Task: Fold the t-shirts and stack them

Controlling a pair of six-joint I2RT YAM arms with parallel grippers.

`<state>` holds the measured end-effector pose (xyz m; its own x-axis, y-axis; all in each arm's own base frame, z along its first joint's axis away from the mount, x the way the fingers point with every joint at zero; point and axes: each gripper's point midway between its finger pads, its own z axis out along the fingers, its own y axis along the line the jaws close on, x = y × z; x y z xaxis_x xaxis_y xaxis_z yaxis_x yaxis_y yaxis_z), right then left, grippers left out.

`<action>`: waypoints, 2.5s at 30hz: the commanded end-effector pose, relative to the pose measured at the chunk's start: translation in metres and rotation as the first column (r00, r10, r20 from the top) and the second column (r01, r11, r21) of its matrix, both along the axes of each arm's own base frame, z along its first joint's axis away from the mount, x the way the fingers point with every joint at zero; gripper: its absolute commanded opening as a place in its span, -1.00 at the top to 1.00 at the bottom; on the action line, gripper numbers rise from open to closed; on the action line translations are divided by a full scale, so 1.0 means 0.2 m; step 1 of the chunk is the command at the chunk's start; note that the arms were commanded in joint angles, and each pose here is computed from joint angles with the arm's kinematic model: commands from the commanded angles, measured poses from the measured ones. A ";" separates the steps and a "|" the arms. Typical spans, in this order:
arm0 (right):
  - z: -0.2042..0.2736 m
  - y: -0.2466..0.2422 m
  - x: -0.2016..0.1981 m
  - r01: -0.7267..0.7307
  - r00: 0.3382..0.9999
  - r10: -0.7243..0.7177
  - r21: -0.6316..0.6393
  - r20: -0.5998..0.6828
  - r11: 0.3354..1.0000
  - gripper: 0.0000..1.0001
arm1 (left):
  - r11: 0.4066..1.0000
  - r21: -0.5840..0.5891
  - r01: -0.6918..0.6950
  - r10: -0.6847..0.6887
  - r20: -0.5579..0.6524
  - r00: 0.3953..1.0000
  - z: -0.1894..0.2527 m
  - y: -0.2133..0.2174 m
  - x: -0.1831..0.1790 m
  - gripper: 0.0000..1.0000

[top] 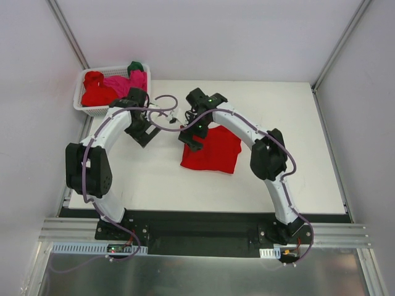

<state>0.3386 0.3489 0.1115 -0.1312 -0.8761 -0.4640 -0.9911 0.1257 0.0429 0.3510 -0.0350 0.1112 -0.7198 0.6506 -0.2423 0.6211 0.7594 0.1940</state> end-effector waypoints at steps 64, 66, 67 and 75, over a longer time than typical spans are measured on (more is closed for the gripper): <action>-0.35 -0.70 0.17 0.154 0.987 -0.160 -0.303 0.007 0.940 -1.00 | 0.979 -0.004 -0.204 0.204 -0.048 0.978 0.06 0.27 -0.21 -0.99; -0.38 -0.71 0.15 0.131 0.988 -0.150 -0.322 -0.034 0.938 -1.00 | 0.980 0.001 -0.198 0.198 -0.052 0.979 0.05 0.27 -0.21 -0.99; -0.38 -0.73 0.15 0.134 0.987 -0.154 -0.332 -0.036 0.934 -1.00 | 0.980 0.004 -0.197 0.196 -0.056 0.979 0.05 0.27 -0.22 -0.99; -0.02 -0.72 0.30 0.258 0.964 -0.236 -0.203 0.125 0.945 -1.00 | 0.982 0.011 -0.190 0.190 -0.040 0.981 0.07 0.27 -0.21 -0.99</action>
